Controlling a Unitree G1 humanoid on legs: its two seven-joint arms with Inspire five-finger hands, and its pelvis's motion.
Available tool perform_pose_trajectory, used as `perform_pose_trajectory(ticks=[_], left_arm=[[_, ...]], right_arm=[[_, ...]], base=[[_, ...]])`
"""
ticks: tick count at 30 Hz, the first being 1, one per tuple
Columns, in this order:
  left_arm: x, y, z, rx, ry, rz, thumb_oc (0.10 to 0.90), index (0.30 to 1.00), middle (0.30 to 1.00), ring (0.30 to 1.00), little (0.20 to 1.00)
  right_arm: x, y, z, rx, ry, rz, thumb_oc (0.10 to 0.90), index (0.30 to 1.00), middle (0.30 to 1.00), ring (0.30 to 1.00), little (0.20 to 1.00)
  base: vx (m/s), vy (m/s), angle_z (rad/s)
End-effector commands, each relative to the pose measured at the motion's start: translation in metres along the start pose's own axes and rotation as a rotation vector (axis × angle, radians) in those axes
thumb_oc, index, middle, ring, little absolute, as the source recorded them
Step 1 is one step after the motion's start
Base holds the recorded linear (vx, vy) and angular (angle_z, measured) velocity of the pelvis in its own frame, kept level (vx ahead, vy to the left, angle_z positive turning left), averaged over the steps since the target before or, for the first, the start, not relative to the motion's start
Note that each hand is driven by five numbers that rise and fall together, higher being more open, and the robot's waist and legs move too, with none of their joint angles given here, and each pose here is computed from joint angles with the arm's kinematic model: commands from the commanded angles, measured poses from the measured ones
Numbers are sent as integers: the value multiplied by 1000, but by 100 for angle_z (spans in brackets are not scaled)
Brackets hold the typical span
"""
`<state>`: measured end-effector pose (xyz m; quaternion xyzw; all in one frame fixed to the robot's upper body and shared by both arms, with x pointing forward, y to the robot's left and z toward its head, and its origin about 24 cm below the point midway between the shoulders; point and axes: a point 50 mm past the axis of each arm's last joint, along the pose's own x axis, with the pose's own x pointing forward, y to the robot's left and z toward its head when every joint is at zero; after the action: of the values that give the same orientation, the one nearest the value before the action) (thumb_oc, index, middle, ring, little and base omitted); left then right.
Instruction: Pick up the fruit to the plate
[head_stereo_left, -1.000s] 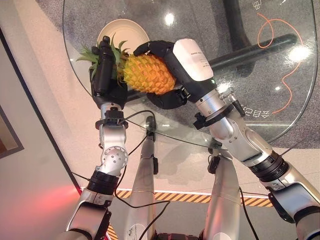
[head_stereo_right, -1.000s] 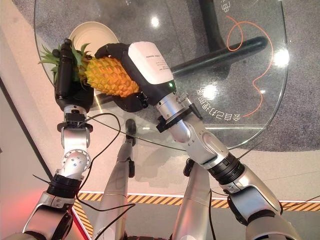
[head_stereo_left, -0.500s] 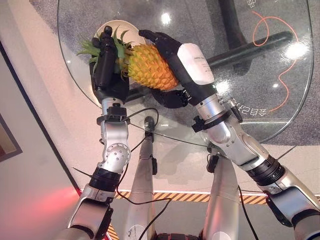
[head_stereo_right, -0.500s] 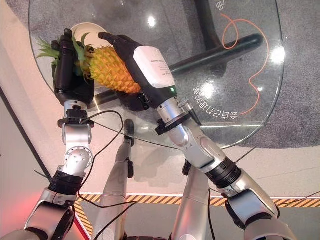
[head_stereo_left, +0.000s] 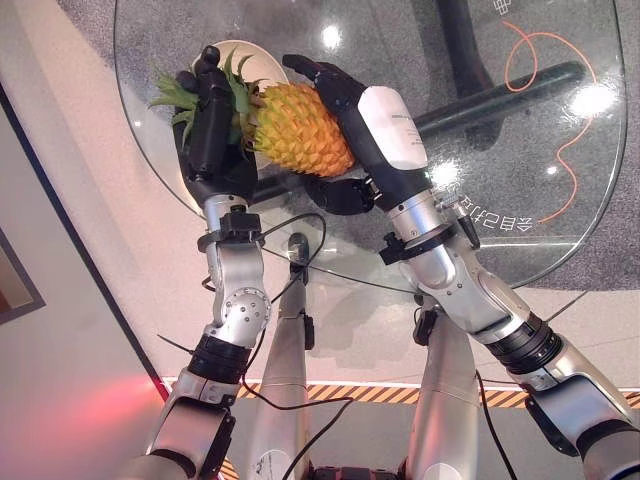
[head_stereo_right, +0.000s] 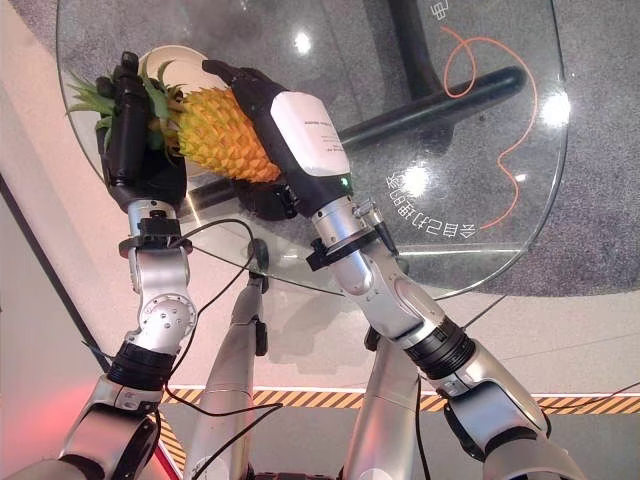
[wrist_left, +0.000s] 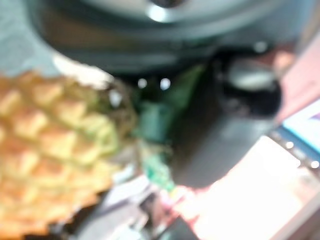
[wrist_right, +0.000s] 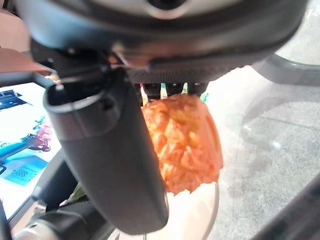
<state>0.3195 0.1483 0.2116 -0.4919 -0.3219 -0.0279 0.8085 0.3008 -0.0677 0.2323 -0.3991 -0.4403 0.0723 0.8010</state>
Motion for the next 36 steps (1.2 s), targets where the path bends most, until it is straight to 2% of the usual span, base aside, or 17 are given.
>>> perform_pose_trajectory(ticks=[1, 18, 36], left_arm=[[11, -52, 48, -6, -314, -232, 100, 300, 300, 300, 200], [12, -59, 63, 74, -493, -135, 100, 300, 300, 300, 200], [10, -64, 79, 81, -669, -61, 100, 300, 300, 300, 200]], right_arm=[[25, -48, 45, 42, -231, -302, 800, 900, 900, 900, 900], [30, -50, 44, 39, -208, -331, 800, 900, 900, 900, 900], [33, -49, 35, 24, -150, -348, 800, 900, 900, 900, 900]], base=[[0, 0, 0], [0, 0, 0], [0, 0, 0]])
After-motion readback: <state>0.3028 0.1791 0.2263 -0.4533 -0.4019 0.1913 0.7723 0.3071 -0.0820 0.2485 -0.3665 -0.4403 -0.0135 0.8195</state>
